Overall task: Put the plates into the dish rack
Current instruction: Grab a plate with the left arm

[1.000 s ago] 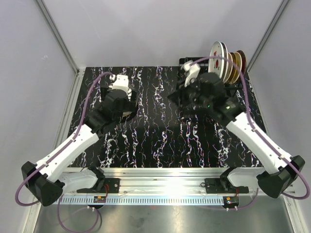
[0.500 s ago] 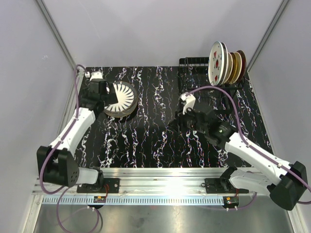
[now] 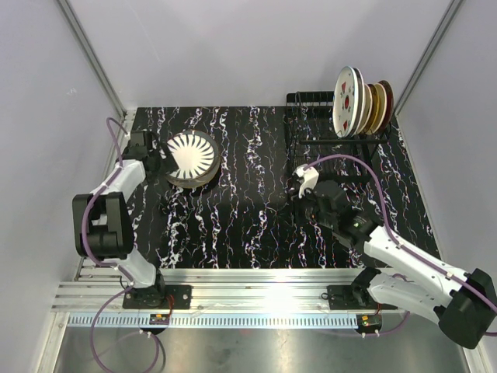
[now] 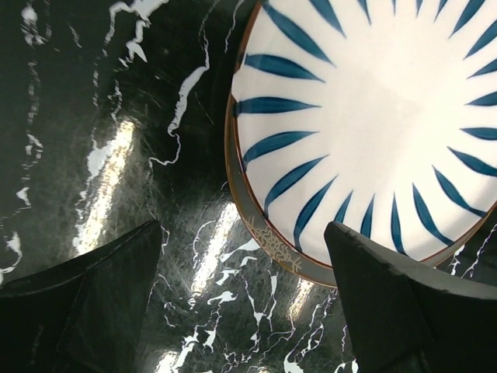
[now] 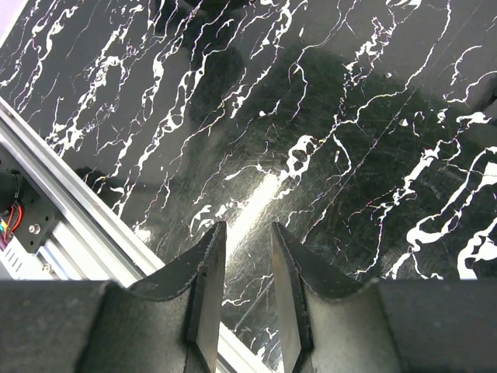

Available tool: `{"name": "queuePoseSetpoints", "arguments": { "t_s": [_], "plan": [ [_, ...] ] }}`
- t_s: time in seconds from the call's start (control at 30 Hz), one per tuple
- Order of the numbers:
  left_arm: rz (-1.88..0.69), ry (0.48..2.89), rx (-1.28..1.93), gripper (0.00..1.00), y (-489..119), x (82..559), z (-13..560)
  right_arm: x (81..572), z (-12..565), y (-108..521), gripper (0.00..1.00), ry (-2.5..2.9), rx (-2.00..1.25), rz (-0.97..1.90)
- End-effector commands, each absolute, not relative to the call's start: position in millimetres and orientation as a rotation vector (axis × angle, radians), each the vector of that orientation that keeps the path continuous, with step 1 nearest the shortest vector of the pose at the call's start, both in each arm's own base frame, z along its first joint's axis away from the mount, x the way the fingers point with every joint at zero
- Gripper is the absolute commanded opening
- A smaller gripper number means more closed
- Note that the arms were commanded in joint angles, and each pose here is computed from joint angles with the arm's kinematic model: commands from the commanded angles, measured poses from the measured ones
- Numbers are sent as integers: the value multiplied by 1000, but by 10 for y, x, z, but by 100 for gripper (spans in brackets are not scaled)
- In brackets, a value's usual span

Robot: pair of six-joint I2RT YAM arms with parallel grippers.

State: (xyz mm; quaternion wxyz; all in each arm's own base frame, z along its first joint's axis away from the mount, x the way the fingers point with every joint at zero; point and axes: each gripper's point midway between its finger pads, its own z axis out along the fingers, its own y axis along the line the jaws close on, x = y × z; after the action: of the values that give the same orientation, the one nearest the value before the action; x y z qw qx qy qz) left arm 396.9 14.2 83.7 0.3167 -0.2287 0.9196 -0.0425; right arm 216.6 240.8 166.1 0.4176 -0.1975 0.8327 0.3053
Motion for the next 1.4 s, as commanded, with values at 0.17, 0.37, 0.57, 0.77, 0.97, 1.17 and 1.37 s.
{"name": "queuePoseSetpoints", "arguments": {
  "t_s": [0.17, 0.37, 0.57, 0.77, 0.97, 1.17, 1.37],
  "plan": [
    [-262, 2391, -601, 73, 64, 4224, 820, 2272, 1738, 2471, 36, 2024, -485, 764],
    [-297, 2402, -606, 53, 43, 4237, 768, 2304, 1691, 2472, 36, 2043, -487, 742],
    [-297, 2413, -612, 31, 46, 4231, 739, 2302, 1689, 2461, 35, 2041, -480, 741],
    [-280, 2424, -623, 8, 64, 4205, 714, 2297, 1692, 2467, 35, 2048, -477, 746],
    [-274, 2413, -622, 0, 73, 4183, 790, 2285, 1690, 2476, 35, 2052, -480, 754],
    [-320, 2384, -591, 0, 11, 4163, 922, 2254, 1697, 2505, 35, 2054, -488, 781],
    [-391, 2336, -562, 0, -80, 4161, 1091, 2234, 1717, 2506, 35, 2061, -485, 790]
  ]
}}
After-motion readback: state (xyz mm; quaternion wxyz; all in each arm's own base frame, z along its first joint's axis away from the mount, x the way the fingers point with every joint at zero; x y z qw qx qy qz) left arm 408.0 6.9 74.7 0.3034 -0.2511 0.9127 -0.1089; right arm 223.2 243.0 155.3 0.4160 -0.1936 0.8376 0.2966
